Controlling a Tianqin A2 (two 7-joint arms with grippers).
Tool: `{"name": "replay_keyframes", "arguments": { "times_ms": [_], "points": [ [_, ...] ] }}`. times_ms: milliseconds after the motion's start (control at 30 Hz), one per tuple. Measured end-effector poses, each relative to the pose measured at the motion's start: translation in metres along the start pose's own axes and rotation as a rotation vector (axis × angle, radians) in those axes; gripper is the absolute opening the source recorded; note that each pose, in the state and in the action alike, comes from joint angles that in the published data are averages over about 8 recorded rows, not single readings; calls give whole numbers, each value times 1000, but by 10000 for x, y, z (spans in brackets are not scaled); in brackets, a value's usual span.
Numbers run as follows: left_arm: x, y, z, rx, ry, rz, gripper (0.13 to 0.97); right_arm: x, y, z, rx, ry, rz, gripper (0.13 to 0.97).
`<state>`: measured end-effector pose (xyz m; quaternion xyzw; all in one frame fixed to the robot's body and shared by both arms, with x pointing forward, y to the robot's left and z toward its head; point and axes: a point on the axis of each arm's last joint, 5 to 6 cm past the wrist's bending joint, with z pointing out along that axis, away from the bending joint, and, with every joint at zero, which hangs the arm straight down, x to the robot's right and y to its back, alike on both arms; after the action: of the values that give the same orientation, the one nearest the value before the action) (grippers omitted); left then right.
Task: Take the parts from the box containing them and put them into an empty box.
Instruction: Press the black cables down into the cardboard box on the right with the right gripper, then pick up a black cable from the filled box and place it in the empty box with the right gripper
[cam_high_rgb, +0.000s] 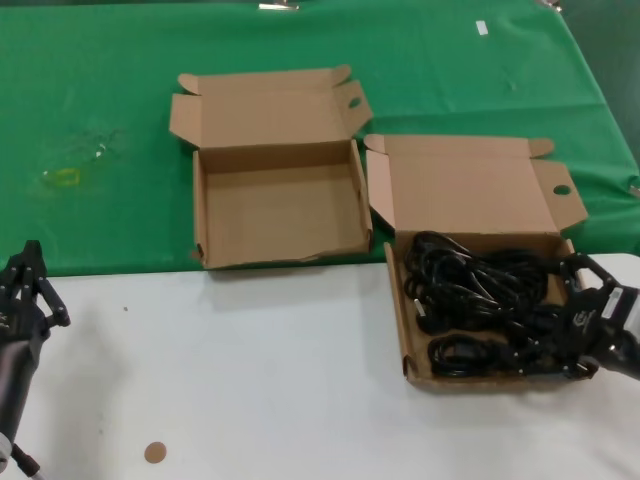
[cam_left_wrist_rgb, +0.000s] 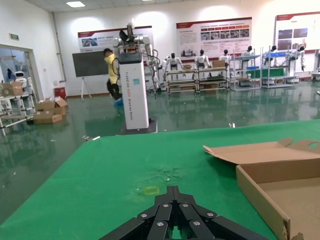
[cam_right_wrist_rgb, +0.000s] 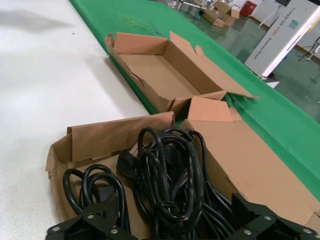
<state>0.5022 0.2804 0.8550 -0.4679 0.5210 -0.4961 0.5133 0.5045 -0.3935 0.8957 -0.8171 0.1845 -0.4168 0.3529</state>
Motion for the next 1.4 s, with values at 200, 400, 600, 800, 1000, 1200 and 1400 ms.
{"name": "replay_keyframes", "arguments": {
  "times_ms": [200, 400, 600, 800, 1000, 1200, 1400],
  "points": [
    [0, 0, 0, 0, 0, 0, 144, -1, -2, 43, -2, -8, -11, 812],
    [0, 0, 0, 0, 0, 0, 144, 4, 0, 72, -6, -8, -17, 673],
    [0, 0, 0, 0, 0, 0, 144, 3, 2, 78, -8, -8, -22, 546],
    [0, 0, 0, 0, 0, 0, 144, 18, 5, 82, -9, -5, -29, 409],
    [0, 0, 0, 0, 0, -1, 144, 33, -2, 83, -8, 0, -35, 296],
    [0, 0, 0, 0, 0, 0, 144, 43, -19, 74, -2, 3, -40, 259],
    [0, 0, 0, 0, 0, 0, 144, 58, -49, 60, 7, 7, -48, 201]
  ]
}}
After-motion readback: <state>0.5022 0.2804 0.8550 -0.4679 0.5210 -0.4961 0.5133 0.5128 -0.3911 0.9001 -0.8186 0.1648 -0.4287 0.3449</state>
